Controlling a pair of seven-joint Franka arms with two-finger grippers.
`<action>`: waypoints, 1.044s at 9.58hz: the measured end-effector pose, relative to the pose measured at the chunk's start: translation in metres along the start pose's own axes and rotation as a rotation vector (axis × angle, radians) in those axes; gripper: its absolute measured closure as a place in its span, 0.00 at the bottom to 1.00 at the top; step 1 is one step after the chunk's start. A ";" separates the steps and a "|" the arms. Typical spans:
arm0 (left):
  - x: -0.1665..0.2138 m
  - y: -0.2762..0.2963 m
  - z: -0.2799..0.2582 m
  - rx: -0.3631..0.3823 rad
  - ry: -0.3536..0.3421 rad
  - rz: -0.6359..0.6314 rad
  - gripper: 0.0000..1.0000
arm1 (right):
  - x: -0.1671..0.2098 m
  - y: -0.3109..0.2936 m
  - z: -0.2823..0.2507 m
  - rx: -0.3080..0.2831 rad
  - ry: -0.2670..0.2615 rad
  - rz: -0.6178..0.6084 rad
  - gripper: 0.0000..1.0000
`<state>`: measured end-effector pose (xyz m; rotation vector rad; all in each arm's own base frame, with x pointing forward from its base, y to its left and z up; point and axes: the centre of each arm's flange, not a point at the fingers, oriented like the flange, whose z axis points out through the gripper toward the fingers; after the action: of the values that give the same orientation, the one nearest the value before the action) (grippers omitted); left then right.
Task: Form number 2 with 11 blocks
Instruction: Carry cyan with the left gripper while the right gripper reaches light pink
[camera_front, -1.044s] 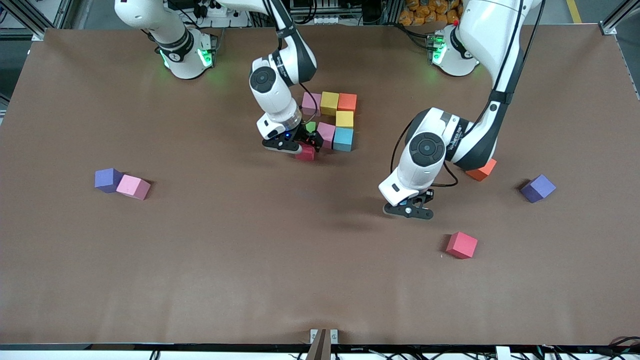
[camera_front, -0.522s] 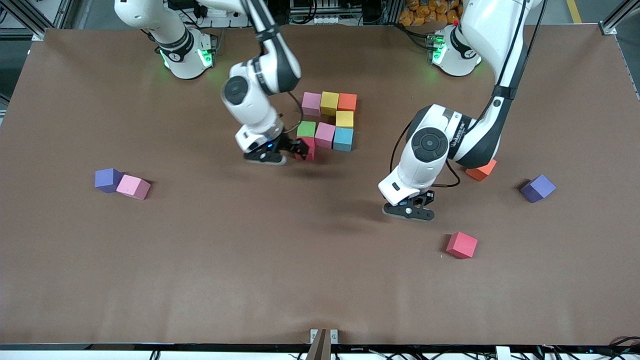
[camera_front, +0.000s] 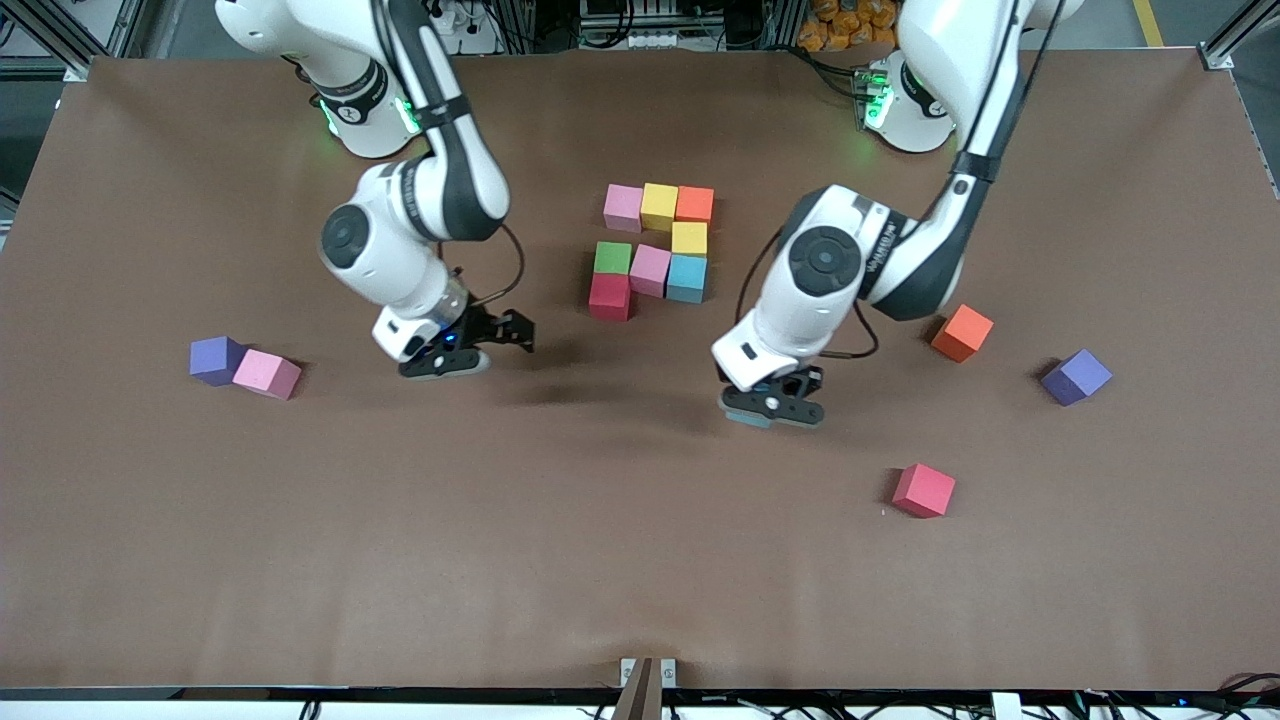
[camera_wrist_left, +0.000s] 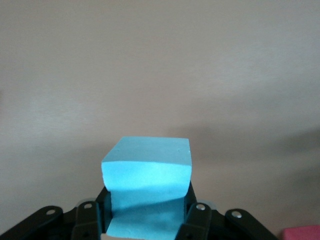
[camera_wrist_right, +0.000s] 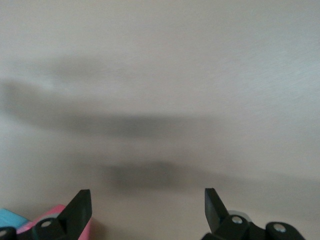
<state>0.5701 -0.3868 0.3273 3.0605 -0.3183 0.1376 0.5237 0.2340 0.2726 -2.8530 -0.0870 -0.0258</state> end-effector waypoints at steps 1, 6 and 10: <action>0.002 0.015 -0.002 -0.015 0.009 -0.010 0.44 | 0.009 0.022 -0.010 -0.007 -0.020 -0.012 0.00; -0.003 0.081 0.013 -0.022 -0.009 -0.005 0.44 | 0.029 0.125 -0.071 -0.097 -0.094 0.048 0.00; -0.024 0.136 0.015 -0.054 -0.007 0.001 0.44 | 0.019 0.200 -0.118 -0.143 -0.156 0.109 0.00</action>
<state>0.5202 -0.5154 0.3176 3.0079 -0.3192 0.1171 0.5545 0.0099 0.3292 -2.9935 0.0400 0.2223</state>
